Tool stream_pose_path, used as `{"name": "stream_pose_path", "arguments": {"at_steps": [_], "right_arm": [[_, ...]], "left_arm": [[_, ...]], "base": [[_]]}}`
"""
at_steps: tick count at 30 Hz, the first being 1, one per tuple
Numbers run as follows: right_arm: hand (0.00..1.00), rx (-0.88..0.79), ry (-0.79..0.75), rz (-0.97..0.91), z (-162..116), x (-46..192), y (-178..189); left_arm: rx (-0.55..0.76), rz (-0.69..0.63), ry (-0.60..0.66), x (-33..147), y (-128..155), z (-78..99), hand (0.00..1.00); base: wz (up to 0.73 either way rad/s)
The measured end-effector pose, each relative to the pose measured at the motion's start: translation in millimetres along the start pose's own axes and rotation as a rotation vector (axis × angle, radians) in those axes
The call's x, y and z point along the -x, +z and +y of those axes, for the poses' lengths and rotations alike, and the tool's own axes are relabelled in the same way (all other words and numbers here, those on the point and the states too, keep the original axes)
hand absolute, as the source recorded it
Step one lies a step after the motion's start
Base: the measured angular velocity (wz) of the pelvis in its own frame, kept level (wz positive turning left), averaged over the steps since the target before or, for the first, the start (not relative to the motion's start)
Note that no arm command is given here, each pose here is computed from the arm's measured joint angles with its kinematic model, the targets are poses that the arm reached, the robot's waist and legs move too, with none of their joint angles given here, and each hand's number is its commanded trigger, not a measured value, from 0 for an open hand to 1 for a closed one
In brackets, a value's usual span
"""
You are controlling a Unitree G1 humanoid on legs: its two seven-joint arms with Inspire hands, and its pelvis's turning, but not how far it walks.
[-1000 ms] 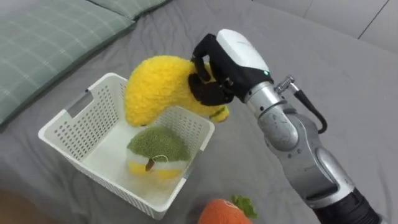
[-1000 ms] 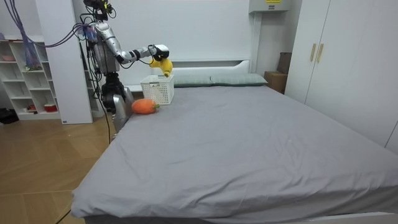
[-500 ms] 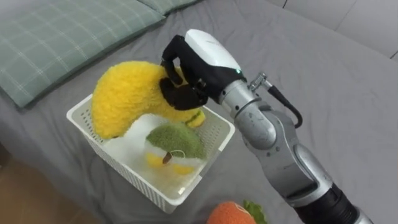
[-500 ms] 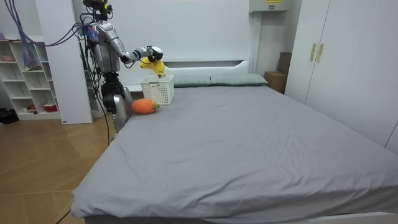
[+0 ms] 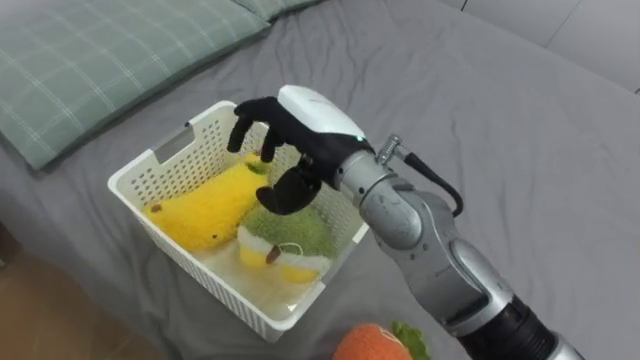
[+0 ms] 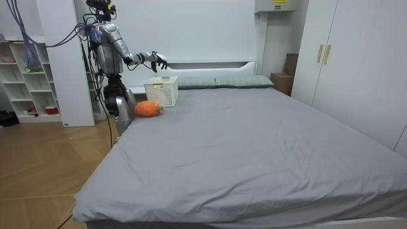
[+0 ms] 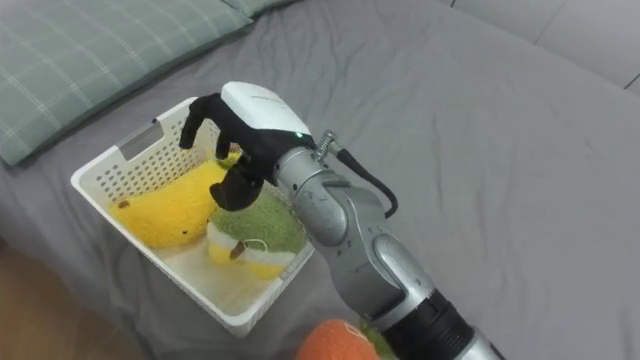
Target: Collect toys from the bed
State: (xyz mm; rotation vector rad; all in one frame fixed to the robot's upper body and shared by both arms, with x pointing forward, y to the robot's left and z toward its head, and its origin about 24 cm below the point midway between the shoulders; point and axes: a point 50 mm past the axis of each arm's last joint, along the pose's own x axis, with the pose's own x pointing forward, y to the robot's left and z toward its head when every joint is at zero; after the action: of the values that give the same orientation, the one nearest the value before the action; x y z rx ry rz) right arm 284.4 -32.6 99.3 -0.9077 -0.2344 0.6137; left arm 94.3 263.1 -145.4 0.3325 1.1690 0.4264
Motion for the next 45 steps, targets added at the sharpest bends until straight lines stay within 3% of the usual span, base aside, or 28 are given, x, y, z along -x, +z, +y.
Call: {"name": "stream_pose_path", "arguments": {"at_steps": [20,26,31,37,42,45], "right_arm": [[0.00,0.014,0.007,0.011,-2,2,-5],[0.00,0.021,-0.057,0.042,-14,7,-16],[0.00,-0.048,-0.211,0.122,-35,26,-44],[0.00,-0.244,-0.318,0.188,-39,60,-73],[0.00,-0.331,-0.409,0.260,-38,81,-92],[0.00,-0.353,-0.434,0.296,-36,90,-99]], "left_arm": [[-0.005,0.038,-0.022,0.2,-9,1.7,0.00],[0.008,0.062,0.002,1.4,-19,5.8,0.00],[0.033,0.108,0.037,4.0,-37,13.1,0.00],[0.032,0.136,0.078,8.2,-52,15.2,0.00],[0.062,0.131,0.106,11.7,-61,21.6,0.00],[0.082,0.139,0.093,13.2,-63,15.9,0.00]], "base": [[0.00],[-0.01],[-0.06],[-0.17],[-0.15],[-0.08]]}}
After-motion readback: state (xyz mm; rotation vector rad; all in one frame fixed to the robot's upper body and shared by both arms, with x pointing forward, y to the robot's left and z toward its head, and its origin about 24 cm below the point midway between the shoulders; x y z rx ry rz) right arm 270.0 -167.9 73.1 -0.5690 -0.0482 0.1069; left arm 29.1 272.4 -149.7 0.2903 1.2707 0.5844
